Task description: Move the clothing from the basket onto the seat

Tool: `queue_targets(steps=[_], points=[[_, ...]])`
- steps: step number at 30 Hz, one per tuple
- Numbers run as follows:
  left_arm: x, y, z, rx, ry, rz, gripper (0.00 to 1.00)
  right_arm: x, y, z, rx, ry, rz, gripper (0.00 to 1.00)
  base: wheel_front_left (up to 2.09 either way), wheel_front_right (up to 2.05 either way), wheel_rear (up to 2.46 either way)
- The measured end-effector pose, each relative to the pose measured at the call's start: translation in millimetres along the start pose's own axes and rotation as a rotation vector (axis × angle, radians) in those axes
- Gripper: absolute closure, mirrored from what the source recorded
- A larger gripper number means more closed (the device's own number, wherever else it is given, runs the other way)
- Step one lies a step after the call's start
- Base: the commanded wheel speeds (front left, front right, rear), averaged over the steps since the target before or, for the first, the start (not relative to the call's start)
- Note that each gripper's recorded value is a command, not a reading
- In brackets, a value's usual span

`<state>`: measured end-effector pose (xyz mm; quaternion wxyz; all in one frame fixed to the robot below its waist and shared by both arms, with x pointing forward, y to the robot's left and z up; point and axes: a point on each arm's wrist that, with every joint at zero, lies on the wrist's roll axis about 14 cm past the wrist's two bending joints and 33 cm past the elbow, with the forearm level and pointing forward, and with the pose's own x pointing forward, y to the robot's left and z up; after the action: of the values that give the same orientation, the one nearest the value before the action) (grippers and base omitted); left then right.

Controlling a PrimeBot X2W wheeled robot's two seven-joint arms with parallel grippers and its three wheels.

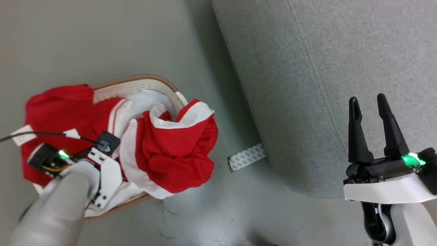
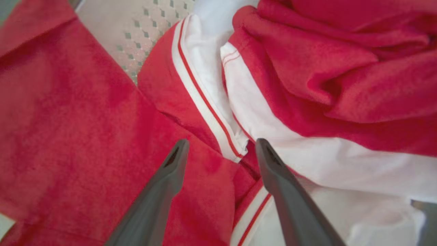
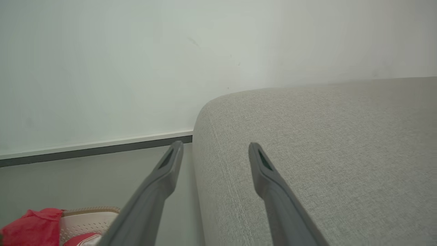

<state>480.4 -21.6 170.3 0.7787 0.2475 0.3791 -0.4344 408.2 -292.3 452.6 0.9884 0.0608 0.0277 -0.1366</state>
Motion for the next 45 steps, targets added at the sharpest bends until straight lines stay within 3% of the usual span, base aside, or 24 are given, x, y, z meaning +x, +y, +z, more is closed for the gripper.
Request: queue_targets(steps=[8, 19, 20, 22, 30, 37, 45], points=[[31, -14, -35, 0.255, 0.181, -0.087, 0.00, -1, -16, -16, -0.013, 0.050, -0.053, 0.00, 0.00, 0.00, 0.00], [42, -23, -57, 0.331, 0.315, -0.115, 0.00, 4, -20, -32, -0.016, 0.083, -0.070, 0.00, 0.00, 0.00, 0.00], [42, -22, -59, 0.332, 0.319, -0.107, 0.20, 4, -20, -33, -0.015, 0.084, -0.070, 0.00, 0.00, 0.00, 0.00], [41, -20, -62, 0.322, 0.334, -0.092, 1.00, 4, -20, -33, -0.014, 0.085, -0.071, 0.00, 0.00, 0.00, 0.00], [30, -27, -49, 0.256, 0.281, -0.063, 1.00, 4, -12, -22, 0.000, 0.058, -0.044, 0.00, 0.00, 0.00, 0.00], [2, -52, 10, 0.188, 0.110, -0.052, 1.00, 0, -11, 11, -0.030, -0.024, -0.025, 0.00, 0.00, 0.00, 0.00], [-54, -52, 66, 0.085, -0.097, 0.016, 1.00, -14, 2, 36, -0.032, -0.094, 0.018, 0.00, 0.00, 0.00, 0.00]])
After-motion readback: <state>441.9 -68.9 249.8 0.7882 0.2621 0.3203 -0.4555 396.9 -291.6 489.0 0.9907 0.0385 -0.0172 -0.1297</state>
